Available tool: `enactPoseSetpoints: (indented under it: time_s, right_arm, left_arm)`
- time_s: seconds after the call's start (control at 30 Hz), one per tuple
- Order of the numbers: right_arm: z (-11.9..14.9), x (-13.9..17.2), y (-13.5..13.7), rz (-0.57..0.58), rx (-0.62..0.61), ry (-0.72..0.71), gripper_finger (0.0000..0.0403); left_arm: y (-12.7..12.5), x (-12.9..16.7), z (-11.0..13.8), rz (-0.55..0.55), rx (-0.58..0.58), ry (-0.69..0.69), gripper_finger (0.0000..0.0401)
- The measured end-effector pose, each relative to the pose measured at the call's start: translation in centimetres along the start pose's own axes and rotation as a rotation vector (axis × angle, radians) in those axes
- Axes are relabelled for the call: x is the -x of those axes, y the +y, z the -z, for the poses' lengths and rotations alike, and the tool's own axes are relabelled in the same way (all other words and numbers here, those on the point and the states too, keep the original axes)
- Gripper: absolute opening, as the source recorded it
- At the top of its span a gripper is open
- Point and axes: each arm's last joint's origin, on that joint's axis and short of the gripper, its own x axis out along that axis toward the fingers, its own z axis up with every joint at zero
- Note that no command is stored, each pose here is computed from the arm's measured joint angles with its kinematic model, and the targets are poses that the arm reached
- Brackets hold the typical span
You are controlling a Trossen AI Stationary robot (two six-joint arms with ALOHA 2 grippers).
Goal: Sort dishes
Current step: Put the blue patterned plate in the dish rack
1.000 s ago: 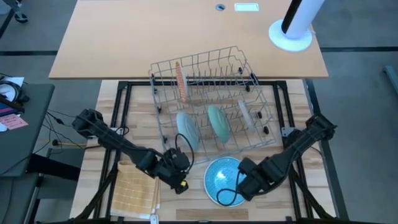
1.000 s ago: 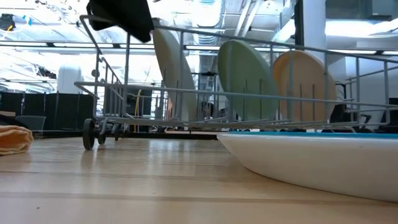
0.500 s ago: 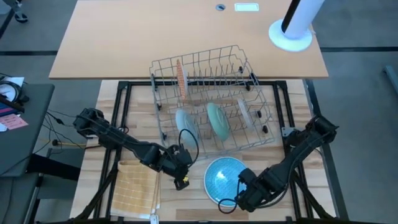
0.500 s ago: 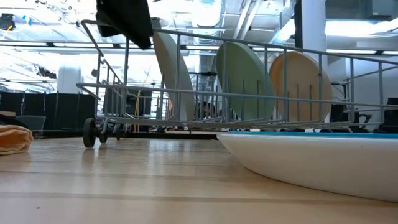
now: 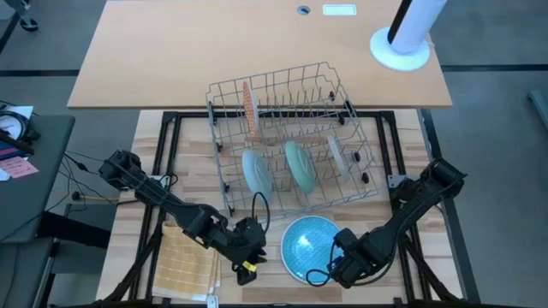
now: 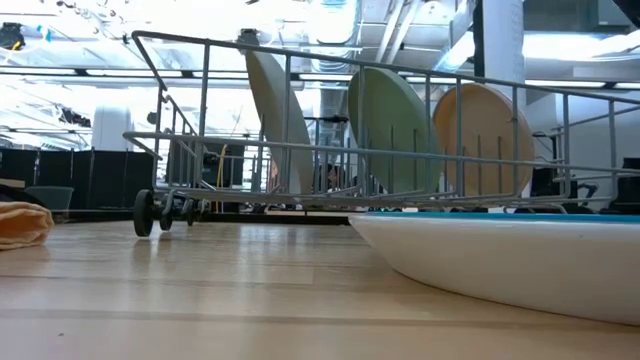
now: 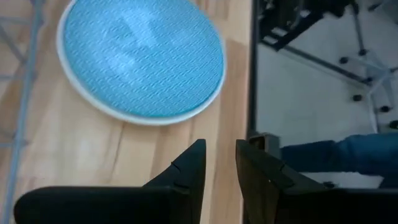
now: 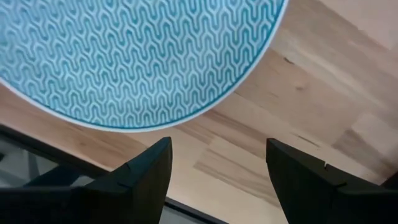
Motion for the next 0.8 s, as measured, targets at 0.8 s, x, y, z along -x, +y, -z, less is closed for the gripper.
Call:
enactPoseSetpoints:
  time_s: [0.8]
  right_arm:
    - [2.1, 5.1, -5.0, 0.047, 0.145, -0.037, 0.0260]
  left_arm:
    - [0.7, -9.5, 0.4, -0.108, -0.106, -0.092, 0.0047]
